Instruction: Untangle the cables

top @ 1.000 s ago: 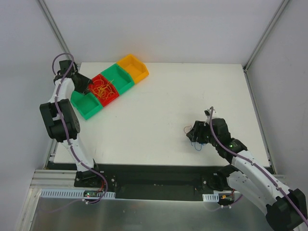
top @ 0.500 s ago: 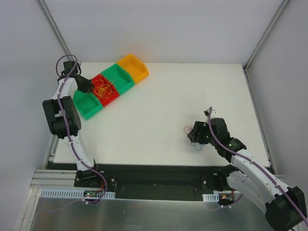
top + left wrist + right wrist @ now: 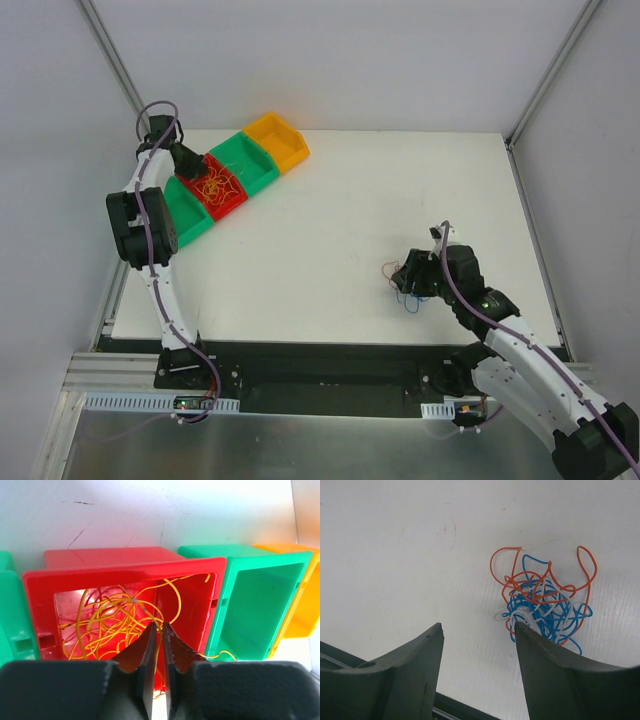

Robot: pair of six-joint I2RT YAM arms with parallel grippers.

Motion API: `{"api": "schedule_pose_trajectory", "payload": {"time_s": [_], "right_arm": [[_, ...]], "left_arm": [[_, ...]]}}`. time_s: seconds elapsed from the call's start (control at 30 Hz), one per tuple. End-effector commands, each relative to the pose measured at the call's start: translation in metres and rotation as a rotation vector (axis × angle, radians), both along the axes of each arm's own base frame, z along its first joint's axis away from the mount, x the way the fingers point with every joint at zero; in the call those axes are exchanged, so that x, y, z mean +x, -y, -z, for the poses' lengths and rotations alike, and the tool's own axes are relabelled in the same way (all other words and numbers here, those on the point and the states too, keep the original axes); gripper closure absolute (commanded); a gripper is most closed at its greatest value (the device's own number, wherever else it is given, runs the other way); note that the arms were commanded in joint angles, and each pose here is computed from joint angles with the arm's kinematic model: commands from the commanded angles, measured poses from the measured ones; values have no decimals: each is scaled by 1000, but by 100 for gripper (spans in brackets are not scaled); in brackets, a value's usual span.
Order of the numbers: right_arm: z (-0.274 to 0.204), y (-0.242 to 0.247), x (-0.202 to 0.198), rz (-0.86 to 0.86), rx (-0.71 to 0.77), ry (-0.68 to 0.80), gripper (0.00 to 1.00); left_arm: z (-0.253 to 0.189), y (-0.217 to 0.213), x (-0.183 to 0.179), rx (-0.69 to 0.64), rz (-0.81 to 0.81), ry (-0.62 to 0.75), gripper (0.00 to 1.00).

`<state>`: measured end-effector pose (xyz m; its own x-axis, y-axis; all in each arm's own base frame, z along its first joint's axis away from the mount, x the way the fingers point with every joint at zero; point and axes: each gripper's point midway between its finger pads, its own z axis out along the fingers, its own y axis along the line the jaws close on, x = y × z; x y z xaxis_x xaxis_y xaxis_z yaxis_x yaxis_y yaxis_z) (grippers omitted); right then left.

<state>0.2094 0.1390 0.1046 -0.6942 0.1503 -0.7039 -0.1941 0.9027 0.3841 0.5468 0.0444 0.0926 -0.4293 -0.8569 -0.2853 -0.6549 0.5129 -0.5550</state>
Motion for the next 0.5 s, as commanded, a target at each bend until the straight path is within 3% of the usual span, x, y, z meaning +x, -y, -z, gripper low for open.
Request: {"api": "schedule_pose_trajectory", "payload": {"time_s": [0.0, 0.27, 0.47], "right_arm": [[-18, 2, 6, 12, 2, 39, 39], [-14, 0, 4, 10, 10, 27, 39], [-17, -1, 6, 9, 17, 34, 39]], "left_arm": [[-30, -12, -3, 70, 42, 21, 87], [-110, -9, -23, 144, 120, 169, 50], [-139, 7, -36, 147, 206, 238, 37]]}}
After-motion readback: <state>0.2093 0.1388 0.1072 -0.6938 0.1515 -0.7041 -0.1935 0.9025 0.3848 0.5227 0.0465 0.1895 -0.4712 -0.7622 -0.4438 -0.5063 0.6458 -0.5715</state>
